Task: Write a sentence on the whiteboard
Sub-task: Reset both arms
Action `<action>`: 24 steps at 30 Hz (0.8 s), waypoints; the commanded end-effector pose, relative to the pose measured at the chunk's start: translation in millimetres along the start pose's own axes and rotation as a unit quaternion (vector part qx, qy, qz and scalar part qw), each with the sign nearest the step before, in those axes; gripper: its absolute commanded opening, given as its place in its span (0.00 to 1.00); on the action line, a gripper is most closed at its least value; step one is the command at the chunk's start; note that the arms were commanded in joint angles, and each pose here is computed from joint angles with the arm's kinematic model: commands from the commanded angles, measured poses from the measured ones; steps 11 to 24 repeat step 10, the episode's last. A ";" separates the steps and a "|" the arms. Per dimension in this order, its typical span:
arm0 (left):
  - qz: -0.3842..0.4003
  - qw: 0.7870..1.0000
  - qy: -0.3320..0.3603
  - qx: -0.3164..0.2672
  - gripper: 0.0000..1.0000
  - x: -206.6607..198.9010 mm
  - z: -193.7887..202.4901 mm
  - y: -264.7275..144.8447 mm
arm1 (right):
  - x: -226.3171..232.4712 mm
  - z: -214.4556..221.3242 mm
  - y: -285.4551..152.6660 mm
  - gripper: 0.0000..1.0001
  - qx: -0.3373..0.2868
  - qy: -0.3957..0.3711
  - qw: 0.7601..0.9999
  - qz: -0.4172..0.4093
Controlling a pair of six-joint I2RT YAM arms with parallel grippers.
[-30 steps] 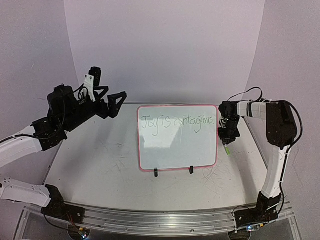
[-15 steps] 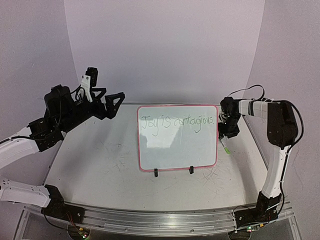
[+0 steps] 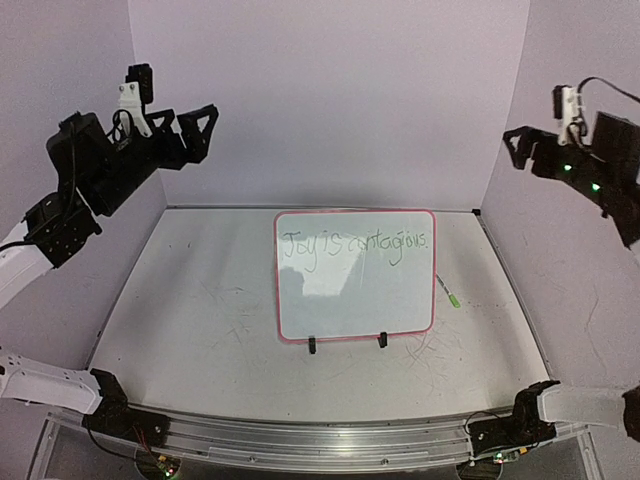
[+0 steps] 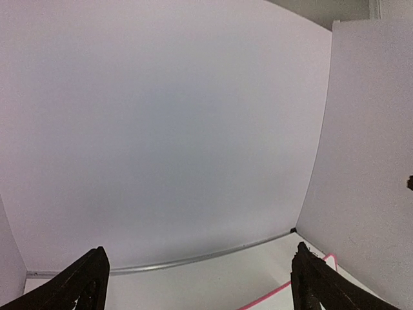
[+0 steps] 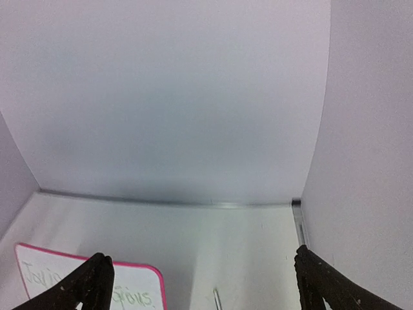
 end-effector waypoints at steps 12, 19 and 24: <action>0.012 0.998 0.001 -0.057 0.99 -10.8 -47.7 -6.8 | -15.1 -42.3 -113.6 0.98 -0.243 0.007 0.969 0.054; 0.012 0.998 0.001 -0.057 0.99 -10.8 -47.7 -6.8 | -15.1 -42.3 -113.6 0.98 -0.243 0.007 0.969 0.054; 0.012 0.998 0.001 -0.057 0.99 -10.8 -47.7 -6.8 | -15.1 -42.3 -113.6 0.98 -0.243 0.007 0.969 0.054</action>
Point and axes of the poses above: each gripper's point midway between its finger pads, its own y axis out along the fingers, its own x axis along the line the jaws close on, z = x × y, the point moved 9 cm from there along -y, back along the fingers, and after that the axes turned 14 degrees about -y, right-handed, at the moved point
